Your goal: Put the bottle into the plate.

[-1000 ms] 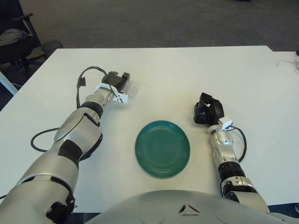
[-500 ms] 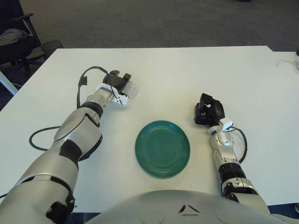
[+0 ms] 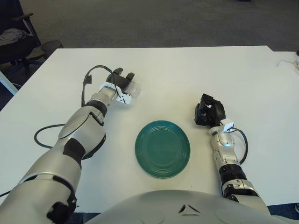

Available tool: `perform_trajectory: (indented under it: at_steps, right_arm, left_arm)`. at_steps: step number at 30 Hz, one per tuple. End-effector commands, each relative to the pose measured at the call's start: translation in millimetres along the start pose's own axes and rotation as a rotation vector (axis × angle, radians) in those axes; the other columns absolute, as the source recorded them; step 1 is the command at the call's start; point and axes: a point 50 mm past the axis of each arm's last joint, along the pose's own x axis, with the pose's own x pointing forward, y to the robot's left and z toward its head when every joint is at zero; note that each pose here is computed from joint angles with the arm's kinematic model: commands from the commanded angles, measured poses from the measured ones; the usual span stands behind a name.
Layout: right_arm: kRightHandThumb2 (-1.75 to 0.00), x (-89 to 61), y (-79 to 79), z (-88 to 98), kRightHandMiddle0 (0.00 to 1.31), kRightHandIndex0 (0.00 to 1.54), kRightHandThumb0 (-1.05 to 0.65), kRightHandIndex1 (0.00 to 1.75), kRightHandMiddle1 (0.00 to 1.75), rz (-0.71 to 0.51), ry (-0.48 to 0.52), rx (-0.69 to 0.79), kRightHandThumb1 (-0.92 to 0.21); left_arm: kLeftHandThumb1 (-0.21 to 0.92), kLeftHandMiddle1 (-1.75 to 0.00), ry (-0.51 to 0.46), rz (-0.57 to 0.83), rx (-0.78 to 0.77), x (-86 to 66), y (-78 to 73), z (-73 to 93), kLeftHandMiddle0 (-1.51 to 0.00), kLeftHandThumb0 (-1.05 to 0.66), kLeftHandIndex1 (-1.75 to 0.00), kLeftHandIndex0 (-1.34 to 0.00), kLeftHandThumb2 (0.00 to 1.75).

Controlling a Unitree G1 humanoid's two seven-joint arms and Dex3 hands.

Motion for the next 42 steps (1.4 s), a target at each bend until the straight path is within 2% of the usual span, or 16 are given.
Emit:
perform_trajectory:
  at_steps: [1, 3, 4, 5, 7, 8, 9, 10, 11, 13, 14, 16, 17, 20, 24, 42]
  right_arm:
    - [-1.34, -22.2, -5.4, -21.8, 1.02, 1.20, -0.06, 1.75, 1.75, -0.020, 0.116, -0.005, -0.24]
    - [-1.34, -22.2, -5.3, -21.8, 1.02, 1.20, -0.06, 1.75, 1.75, -0.020, 0.116, -0.005, -0.24]
    - [-1.34, -21.9, -5.1, -21.9, 1.02, 1.20, -0.06, 1.75, 1.75, -0.020, 0.116, -0.005, -0.24]
    - [-1.34, -21.6, -4.9, -21.9, 1.02, 1.20, -0.06, 1.75, 1.75, -0.019, 0.116, -0.005, -0.24]
    - [-1.34, -21.4, -4.7, -21.9, 1.02, 1.20, -0.06, 1.75, 1.75, -0.019, 0.117, -0.005, -0.24]
    - [-1.34, -21.4, -4.7, -21.9, 1.02, 1.20, -0.06, 1.75, 1.75, -0.019, 0.117, -0.005, -0.24]
    - [-1.34, -21.1, -4.5, -22.0, 1.02, 1.20, -0.06, 1.75, 1.75, -0.019, 0.117, -0.005, -0.24]
    - [-1.34, -20.9, -4.3, -22.1, 1.02, 1.20, -0.06, 1.75, 1.75, -0.019, 0.117, -0.005, -0.24]
    - [-1.34, -20.8, -4.2, -22.1, 1.02, 1.20, -0.06, 1.75, 1.75, -0.019, 0.118, -0.005, -0.24]
    - [-1.34, -20.7, -4.2, -22.1, 1.02, 1.20, -0.06, 1.75, 1.75, -0.019, 0.118, -0.005, -0.24]
    - [-1.34, -20.7, -4.2, -22.1, 1.02, 1.20, -0.06, 1.75, 1.75, -0.019, 0.118, -0.005, -0.24]
    - [-1.34, -20.4, -4.0, -22.1, 1.02, 1.20, -0.06, 1.75, 1.75, -0.019, 0.118, -0.005, -0.24]
    - [-1.34, -20.1, -3.8, -22.1, 1.02, 1.20, -0.06, 1.75, 1.75, -0.019, 0.118, -0.005, -0.24]
    - [-1.34, -19.9, -3.6, -22.1, 1.02, 1.20, -0.06, 1.75, 1.75, -0.019, 0.118, -0.005, -0.24]
    - [-1.34, -19.9, -3.6, -22.2, 1.02, 1.20, -0.06, 1.75, 1.75, -0.019, 0.118, -0.005, -0.24]
    - [-1.34, -21.0, -3.4, -21.7, 1.02, 1.20, -0.06, 1.75, 1.75, -0.019, 0.116, -0.005, -0.24]
  left_arm:
    - [0.92, -0.01, -0.056, -0.159, 0.041, -8.9, -36.3, 14.6, -0.03, -1.00, -0.14, 0.00, 0.25]
    - [0.92, -0.01, -0.064, -0.144, 0.036, -7.9, -33.0, 15.2, -0.04, -1.00, -0.16, 0.00, 0.23]
    - [0.90, -0.02, -0.069, -0.133, 0.031, -7.1, -30.6, 15.4, -0.10, -0.97, -0.30, 0.00, 0.20]
    - [0.89, -0.02, -0.073, -0.122, 0.018, -6.1, -27.4, 15.6, -0.12, -0.96, -0.35, 0.00, 0.18]
    - [0.82, -0.05, -0.070, -0.120, -0.003, -5.6, -25.9, 15.6, -0.23, -0.85, -0.58, 0.00, 0.13]
    - [0.73, -0.13, -0.066, -0.124, -0.011, -5.7, -26.5, 15.7, -0.30, -0.73, -0.71, 0.00, 0.19]
    - [0.67, -0.17, -0.058, -0.130, -0.023, -5.8, -27.3, 15.4, -0.31, -0.69, -0.76, 0.00, 0.28]
    - [0.55, -0.38, -0.051, -0.136, -0.031, -5.7, -27.6, 15.5, -0.37, -0.62, -1.08, -0.08, 0.45]
    - [0.47, -0.61, -0.047, -0.139, -0.036, -5.5, -27.5, 15.5, -0.39, -0.57, -1.32, -0.17, 0.59]
    - [0.39, -0.82, -0.040, -0.143, -0.041, -5.2, -27.3, 15.9, -0.41, -0.53, -1.53, -0.25, 0.71]
    - [0.39, -0.95, -0.033, -0.145, -0.055, -4.8, -26.9, 16.1, -0.44, -0.51, -1.51, -0.41, 0.82]
    - [0.38, -1.12, -0.022, -0.150, -0.086, -4.4, -26.4, 16.2, -0.48, -0.48, -1.51, -0.56, 0.94]
    - [0.37, -1.18, -0.018, -0.152, -0.101, -4.3, -26.3, 16.1, -0.54, -0.31, -1.55, -0.59, 0.99]
    - [0.35, -1.27, -0.008, -0.159, -0.137, -4.9, -28.2, 16.0, -0.62, -0.11, -1.63, -0.62, 1.09]
    - [0.31, -1.33, -0.001, -0.164, -0.164, -4.8, -28.0, 15.8, -0.65, -0.03, -1.68, -0.62, 1.17]
    - [0.27, -1.46, 0.002, -0.159, -0.117, -6.6, -33.2, 16.0, -0.62, -0.01, -1.63, -0.67, 1.23]
